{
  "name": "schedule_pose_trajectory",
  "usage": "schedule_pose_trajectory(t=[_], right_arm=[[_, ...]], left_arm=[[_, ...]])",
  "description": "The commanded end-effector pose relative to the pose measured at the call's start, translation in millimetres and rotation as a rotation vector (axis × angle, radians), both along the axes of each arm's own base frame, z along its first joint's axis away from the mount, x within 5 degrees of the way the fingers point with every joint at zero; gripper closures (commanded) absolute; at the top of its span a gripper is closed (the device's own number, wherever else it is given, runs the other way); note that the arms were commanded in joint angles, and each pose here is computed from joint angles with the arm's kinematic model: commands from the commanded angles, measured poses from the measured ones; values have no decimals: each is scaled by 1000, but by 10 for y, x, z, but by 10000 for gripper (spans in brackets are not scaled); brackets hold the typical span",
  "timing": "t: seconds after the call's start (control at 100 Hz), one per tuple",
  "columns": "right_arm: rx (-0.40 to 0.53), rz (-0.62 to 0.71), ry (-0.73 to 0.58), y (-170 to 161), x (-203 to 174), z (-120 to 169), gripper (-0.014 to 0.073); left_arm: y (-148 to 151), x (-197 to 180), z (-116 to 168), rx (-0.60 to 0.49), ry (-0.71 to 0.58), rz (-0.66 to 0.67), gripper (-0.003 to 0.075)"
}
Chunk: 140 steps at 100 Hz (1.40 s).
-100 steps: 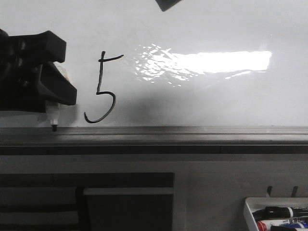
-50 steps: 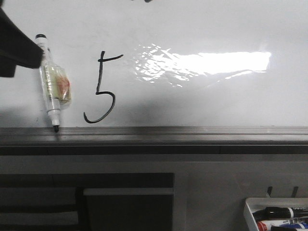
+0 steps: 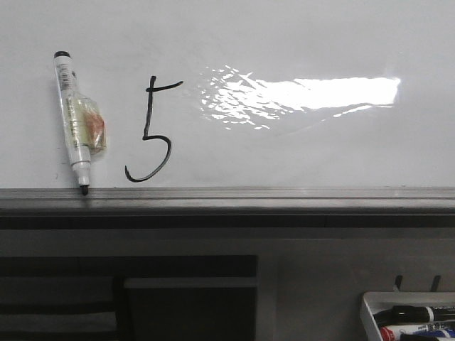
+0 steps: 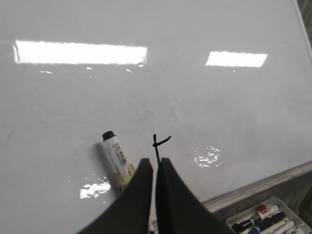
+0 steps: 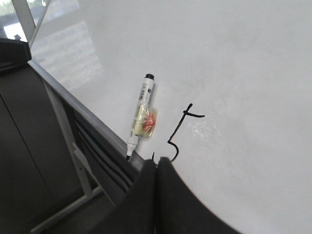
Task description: Write number 5 on whiteboard
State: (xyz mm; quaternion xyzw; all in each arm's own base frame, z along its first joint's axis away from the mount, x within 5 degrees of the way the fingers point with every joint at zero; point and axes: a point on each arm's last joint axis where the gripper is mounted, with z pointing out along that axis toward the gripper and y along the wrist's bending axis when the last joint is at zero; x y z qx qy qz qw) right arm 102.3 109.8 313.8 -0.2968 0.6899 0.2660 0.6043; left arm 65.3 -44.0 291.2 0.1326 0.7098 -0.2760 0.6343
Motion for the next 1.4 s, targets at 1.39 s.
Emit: schedule_pose_trajectory(t=[1.39], right_arm=[[140, -13, -181, -583, -529, -784, 656]], left_arm=[[167, -105, -393, 16, -48, 124, 741]])
